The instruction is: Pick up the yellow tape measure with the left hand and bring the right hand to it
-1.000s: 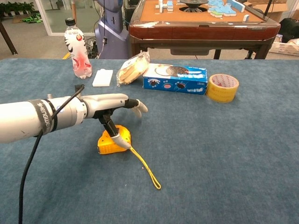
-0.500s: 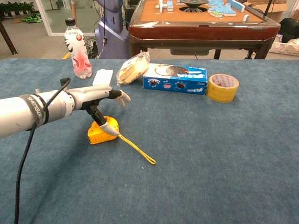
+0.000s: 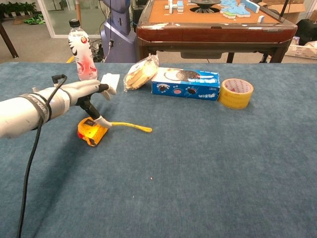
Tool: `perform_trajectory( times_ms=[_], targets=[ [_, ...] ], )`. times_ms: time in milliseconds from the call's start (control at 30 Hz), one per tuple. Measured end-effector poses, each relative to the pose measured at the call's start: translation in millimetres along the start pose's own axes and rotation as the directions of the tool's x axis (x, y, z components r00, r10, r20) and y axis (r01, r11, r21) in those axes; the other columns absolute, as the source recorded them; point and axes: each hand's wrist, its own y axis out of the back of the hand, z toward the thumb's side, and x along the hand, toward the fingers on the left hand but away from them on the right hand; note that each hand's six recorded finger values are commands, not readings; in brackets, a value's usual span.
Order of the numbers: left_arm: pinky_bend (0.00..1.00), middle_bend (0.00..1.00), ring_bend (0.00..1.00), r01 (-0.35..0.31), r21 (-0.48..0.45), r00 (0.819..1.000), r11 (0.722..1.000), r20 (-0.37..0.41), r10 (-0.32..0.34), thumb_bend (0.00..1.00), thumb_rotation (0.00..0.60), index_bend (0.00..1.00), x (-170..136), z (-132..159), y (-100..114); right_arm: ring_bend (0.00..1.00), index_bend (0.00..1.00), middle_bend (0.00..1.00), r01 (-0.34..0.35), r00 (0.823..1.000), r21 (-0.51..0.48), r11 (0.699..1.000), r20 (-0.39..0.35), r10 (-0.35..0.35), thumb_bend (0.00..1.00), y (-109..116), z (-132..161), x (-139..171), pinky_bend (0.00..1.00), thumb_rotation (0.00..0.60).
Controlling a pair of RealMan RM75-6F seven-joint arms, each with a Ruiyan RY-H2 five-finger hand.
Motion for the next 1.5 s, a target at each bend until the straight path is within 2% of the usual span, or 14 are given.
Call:
perform_trajectory(
  times_ms=[333, 533, 667, 800, 867, 967, 1000, 1133, 1267, 1500],
  targets=[
    [0.00, 0.17, 0.03, 0.006, 0.075, 0.996, 0.997, -0.086, 0.000, 0.05, 0.600, 0.16, -6, -38, 18, 0.15, 0.30, 0.24, -0.006, 1.000, -0.002, 1.000, -0.010, 0.006, 0.31, -3, 2, -2, 0.14, 0.600],
    [0.00, 0.17, 0.03, 0.014, 0.075, 0.993, 0.997, -0.121, -0.005, 0.07, 0.600, 0.25, -13, -56, 26, 0.15, 0.30, 0.24, -0.003, 1.000, -0.001, 1.000, -0.017, 0.003, 0.31, -2, 5, -2, 0.14, 0.600],
    [0.00, 0.17, 0.03, 0.030, 0.031, 0.994, 0.999, -0.109, -0.026, 0.08, 0.600, 0.35, -18, -57, 29, 0.15, 0.30, 0.24, -0.006, 1.000, 0.001, 1.000, -0.017, 0.006, 0.31, -3, 5, -2, 0.14, 0.600],
    [0.00, 0.17, 0.03, 0.080, 0.009, 0.995, 0.997, -0.054, -0.080, 0.08, 0.599, 0.40, -28, -53, 31, 0.15, 0.30, 0.24, -0.008, 1.000, 0.000, 1.000, -0.017, 0.008, 0.31, -4, 5, -2, 0.14, 0.600],
    [0.00, 0.17, 0.02, 0.101, 0.020, 0.994, 0.995, -0.029, -0.101, 0.08, 0.559, 0.41, -32, -50, 32, 0.15, 0.30, 0.24, -0.007, 1.000, -0.001, 1.000, -0.019, 0.007, 0.31, -5, 6, -3, 0.14, 0.600],
    [0.00, 0.17, 0.01, 0.123, 0.035, 0.992, 0.992, -0.001, -0.123, 0.08, 0.390, 0.41, -36, -47, 32, 0.15, 0.30, 0.24, -0.006, 1.000, -0.001, 1.000, -0.021, 0.006, 0.31, -5, 7, -3, 0.14, 0.600],
    [0.00, 0.16, 0.00, 0.128, 0.036, 0.992, 0.991, 0.006, -0.129, 0.08, 0.351, 0.40, -37, -45, 31, 0.15, 0.30, 0.24, -0.006, 1.000, -0.001, 1.000, -0.022, 0.005, 0.31, -5, 7, -3, 0.14, 0.600],
    [0.00, 0.16, 0.00, 0.146, 0.028, 0.989, 0.989, 0.016, -0.147, 0.08, 0.267, 0.40, -36, -44, 29, 0.15, 0.30, 0.24, -0.003, 1.000, 0.000, 1.000, -0.021, 0.003, 0.31, -4, 7, -3, 0.14, 0.600],
    [0.00, 0.15, 0.00, 0.167, 0.039, 0.986, 0.985, 0.018, -0.168, 0.08, 0.223, 0.39, -37, -45, 26, 0.15, 0.30, 0.24, -0.001, 1.000, -0.001, 1.000, -0.018, 0.001, 0.31, -4, 6, -3, 0.14, 0.600],
    [0.00, 0.14, 0.00, 0.193, 0.082, 0.981, 0.978, -0.010, -0.193, 0.08, 0.217, 0.40, -38, -53, 21, 0.15, 0.30, 0.24, 0.002, 1.000, -0.003, 1.000, -0.019, -0.002, 0.31, -3, 6, -2, 0.14, 0.600]
  ],
)
